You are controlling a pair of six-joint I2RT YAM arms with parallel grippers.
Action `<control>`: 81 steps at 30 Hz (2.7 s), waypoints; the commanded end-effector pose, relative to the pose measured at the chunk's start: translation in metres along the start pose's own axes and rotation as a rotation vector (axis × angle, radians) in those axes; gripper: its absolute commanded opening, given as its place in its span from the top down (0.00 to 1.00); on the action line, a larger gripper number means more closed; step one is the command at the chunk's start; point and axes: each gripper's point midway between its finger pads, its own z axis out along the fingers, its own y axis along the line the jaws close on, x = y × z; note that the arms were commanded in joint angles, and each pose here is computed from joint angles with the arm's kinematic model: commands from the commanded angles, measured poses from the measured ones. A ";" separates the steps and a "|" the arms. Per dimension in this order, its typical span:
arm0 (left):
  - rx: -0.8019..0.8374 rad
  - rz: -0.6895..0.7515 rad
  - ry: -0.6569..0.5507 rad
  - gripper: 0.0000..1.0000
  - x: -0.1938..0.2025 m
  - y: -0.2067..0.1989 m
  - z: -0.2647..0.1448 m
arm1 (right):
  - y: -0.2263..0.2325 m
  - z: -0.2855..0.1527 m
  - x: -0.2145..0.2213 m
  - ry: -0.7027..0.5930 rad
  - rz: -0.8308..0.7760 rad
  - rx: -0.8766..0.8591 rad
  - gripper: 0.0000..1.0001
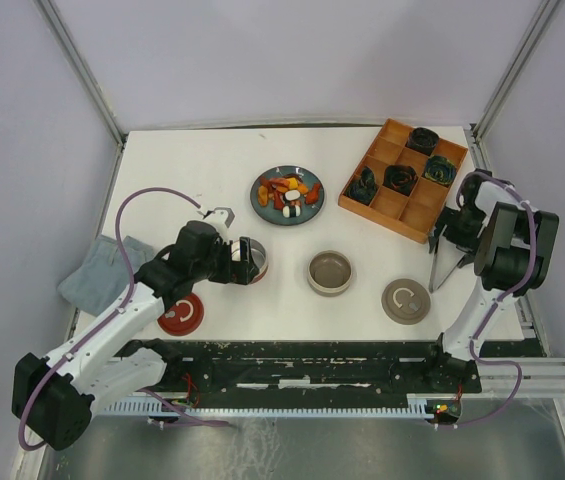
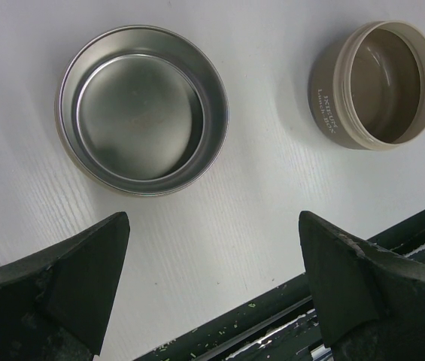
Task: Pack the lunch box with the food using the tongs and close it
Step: Pick up the clamp at the center of the board, then pick up the fake food from the plate.
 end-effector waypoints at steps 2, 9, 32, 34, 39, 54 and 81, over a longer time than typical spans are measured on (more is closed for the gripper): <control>0.015 0.050 -0.042 0.01 -0.012 -0.003 -0.001 | -0.008 0.023 0.005 -0.001 0.007 0.036 0.13; 0.013 0.047 -0.049 0.01 -0.013 -0.002 -0.003 | -0.011 0.001 0.004 -0.107 0.045 0.017 0.28; -0.001 0.044 -0.073 0.01 -0.017 0.000 -0.006 | -0.018 -0.213 0.038 -0.539 0.042 -0.224 0.35; -0.012 0.041 -0.084 0.01 -0.019 0.001 -0.007 | -0.008 -0.231 0.044 -0.571 0.002 -0.304 0.37; -0.037 0.032 -0.128 0.01 -0.026 0.005 -0.014 | 0.016 -0.272 0.061 -0.626 -0.114 -0.470 0.41; -0.145 -0.013 -0.237 0.01 -0.041 0.024 -0.030 | 0.084 -0.314 0.111 -0.629 -0.478 -0.665 0.48; -0.394 -0.118 -0.382 0.01 -0.055 0.068 -0.054 | 0.203 -0.256 0.186 -0.534 -0.991 -0.352 0.44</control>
